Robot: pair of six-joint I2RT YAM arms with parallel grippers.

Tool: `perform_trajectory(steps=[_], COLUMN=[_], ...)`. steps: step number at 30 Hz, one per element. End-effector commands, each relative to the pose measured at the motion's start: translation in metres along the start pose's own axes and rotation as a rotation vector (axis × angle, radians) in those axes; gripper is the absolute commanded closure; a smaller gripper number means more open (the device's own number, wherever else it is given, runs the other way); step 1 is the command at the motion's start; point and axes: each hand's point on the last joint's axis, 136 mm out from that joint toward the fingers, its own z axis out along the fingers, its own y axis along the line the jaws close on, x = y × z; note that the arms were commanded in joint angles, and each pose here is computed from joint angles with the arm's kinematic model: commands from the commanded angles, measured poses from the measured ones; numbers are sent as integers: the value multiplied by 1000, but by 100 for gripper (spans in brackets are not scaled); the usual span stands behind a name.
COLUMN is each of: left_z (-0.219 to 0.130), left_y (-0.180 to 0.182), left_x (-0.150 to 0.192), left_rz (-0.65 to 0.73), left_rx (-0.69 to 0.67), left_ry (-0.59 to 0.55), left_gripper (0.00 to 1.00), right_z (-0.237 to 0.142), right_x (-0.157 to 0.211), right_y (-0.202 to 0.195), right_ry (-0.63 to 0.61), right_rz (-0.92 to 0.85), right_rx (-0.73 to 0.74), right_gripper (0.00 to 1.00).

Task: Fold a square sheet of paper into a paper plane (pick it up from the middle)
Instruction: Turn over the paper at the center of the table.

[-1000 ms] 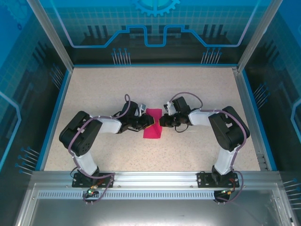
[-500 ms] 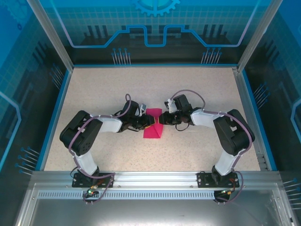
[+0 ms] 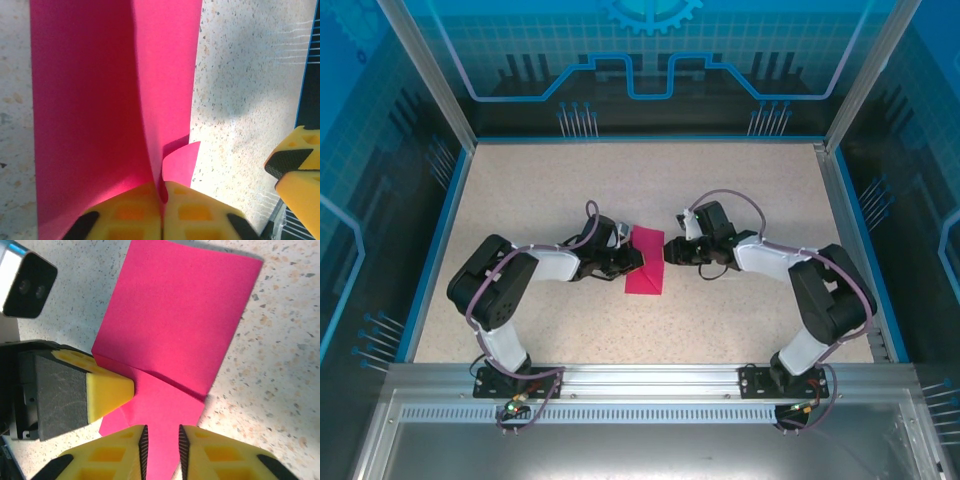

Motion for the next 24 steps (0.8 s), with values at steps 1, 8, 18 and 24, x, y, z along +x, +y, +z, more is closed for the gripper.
perform_trajectory(steps=[1, 8, 18, 24], left_z=[-13, -72, -142, -121], left_y=[-16, -37, -41, -21], left_x=[-6, -13, -50, -72], left_rz=[75, 327, 590, 694], left_rx=[5, -295, -879, -1209], left_ry=[-38, -87, -209, -183], left_gripper=[99, 100, 100, 100], right_z=[-17, -64, -137, -156], right_x=[-4, -16, -17, -8], right_y=[-6, -21, -55, -74], right_ry=[-50, -209, -399, -425], right_rz=[13, 28, 81, 158], right_rx=[49, 199, 415, 459], right_gripper=[65, 36, 17, 17])
